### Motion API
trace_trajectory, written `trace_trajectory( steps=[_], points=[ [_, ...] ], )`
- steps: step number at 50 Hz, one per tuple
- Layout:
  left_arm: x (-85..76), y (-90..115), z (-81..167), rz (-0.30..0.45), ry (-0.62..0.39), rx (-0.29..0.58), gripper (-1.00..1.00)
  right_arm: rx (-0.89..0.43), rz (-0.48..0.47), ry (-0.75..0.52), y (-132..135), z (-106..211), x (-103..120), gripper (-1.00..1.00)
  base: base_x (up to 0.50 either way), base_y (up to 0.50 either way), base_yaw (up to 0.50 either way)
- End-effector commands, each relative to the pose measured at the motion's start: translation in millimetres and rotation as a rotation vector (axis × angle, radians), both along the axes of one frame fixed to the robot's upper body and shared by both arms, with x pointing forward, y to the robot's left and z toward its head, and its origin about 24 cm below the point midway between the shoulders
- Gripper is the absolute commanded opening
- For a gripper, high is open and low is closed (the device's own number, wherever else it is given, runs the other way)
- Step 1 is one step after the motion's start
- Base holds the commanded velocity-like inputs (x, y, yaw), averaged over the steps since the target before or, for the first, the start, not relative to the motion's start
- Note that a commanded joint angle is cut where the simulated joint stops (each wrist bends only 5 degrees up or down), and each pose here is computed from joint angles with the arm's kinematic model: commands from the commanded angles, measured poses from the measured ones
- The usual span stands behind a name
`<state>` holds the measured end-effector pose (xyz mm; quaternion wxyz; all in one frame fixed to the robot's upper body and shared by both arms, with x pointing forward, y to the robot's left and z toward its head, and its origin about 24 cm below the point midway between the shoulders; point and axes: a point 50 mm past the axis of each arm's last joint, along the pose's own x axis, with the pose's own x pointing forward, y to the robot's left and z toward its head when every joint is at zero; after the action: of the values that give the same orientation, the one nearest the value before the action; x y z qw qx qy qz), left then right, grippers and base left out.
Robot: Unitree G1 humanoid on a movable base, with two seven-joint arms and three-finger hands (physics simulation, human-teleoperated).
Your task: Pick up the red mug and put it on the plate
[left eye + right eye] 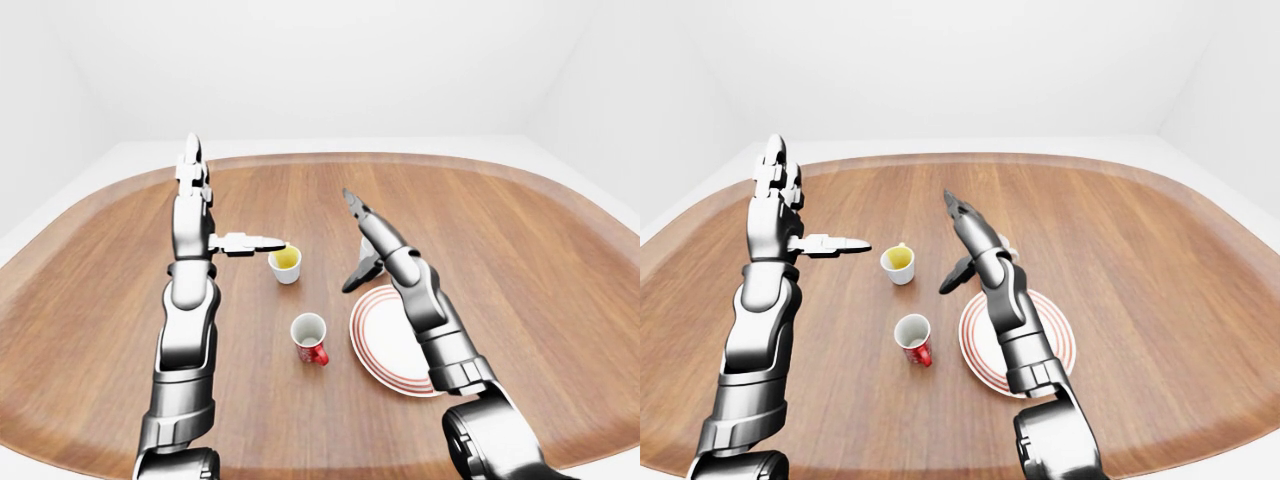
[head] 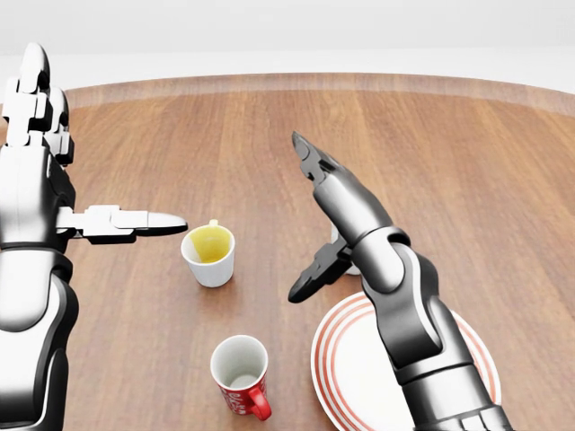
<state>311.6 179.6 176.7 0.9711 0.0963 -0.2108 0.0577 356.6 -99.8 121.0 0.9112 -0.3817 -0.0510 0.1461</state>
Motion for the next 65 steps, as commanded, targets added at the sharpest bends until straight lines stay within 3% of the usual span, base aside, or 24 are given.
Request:
trace_trajectory(
  steps=[1, 31, 65],
  points=[
    [0.2, 2, -2, 0.005, 0.007, -0.002, 1.0, -0.143, 0.009, 0.098, 17, -26, 8, 1.0, 0.0, 0.0, 0.0],
    [1.5, 5, -2, 0.006, 0.013, -0.013, 1.0, -0.302, 0.112, 0.15, 60, -44, 2, 1.0, 0.0, 0.0, 0.0],
    [3.5, 13, -7, 0.023, 0.036, -0.04, 1.0, -0.396, 0.119, 0.286, 77, -94, -12, 1.0, 0.0, 0.0, 0.0]
  ],
)
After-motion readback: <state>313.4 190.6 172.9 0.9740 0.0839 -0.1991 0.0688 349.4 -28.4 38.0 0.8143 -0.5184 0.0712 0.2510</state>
